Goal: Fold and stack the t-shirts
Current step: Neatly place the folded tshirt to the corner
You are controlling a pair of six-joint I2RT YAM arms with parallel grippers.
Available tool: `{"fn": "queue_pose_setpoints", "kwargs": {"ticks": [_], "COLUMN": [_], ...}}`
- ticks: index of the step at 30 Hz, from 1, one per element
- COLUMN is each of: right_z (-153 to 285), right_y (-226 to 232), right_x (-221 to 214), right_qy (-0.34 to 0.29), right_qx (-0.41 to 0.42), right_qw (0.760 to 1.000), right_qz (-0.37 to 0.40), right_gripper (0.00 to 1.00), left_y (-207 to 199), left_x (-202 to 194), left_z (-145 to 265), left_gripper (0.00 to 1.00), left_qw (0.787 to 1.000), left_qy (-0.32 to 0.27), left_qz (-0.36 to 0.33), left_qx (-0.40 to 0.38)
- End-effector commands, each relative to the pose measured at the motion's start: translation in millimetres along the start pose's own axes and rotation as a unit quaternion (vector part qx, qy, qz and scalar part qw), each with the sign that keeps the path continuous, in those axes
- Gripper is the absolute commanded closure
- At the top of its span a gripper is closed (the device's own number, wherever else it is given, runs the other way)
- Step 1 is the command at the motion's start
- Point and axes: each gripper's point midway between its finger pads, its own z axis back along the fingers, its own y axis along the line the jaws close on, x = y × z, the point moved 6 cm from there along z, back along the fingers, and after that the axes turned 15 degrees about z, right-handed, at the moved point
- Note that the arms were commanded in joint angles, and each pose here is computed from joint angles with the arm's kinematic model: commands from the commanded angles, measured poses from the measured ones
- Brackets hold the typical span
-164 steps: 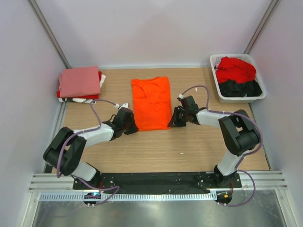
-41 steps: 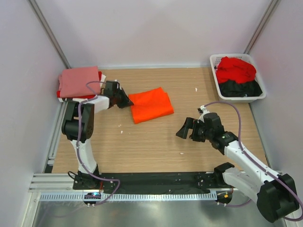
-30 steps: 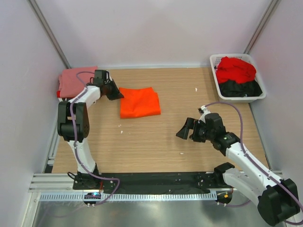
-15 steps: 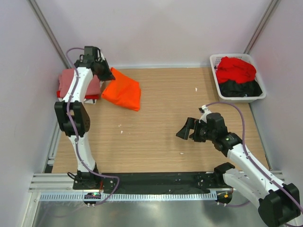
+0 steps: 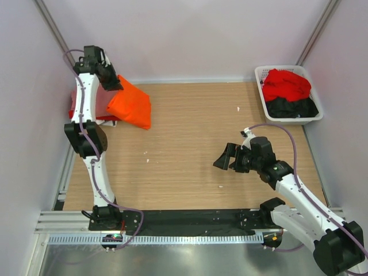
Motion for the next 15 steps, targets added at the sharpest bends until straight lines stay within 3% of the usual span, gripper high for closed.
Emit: {"fn": "queue_pose_setpoints", "kwargs": {"ticks": [1,15], "right_z": [1.7,-0.3], "right_y": [8.2,8.3], "right_x": [12.8,11.1], "right_qy": [-0.017,-0.013], "right_qx": [0.019,0.025], "right_qw": [1.0,0.999], "right_qz": [0.017,0.017], "right_gripper": [0.0,0.0], "left_y": [-8.0,-11.4], "left_x": [16.7,58.4], "left_z": [27.4,95.5], "left_gripper": [1.0,1.0], "left_qw": [0.999,0.989], "left_qy": [-0.029,-0.137], "left_qz": [-0.012,0.001], "left_qx": [-0.019,-0.053]}}
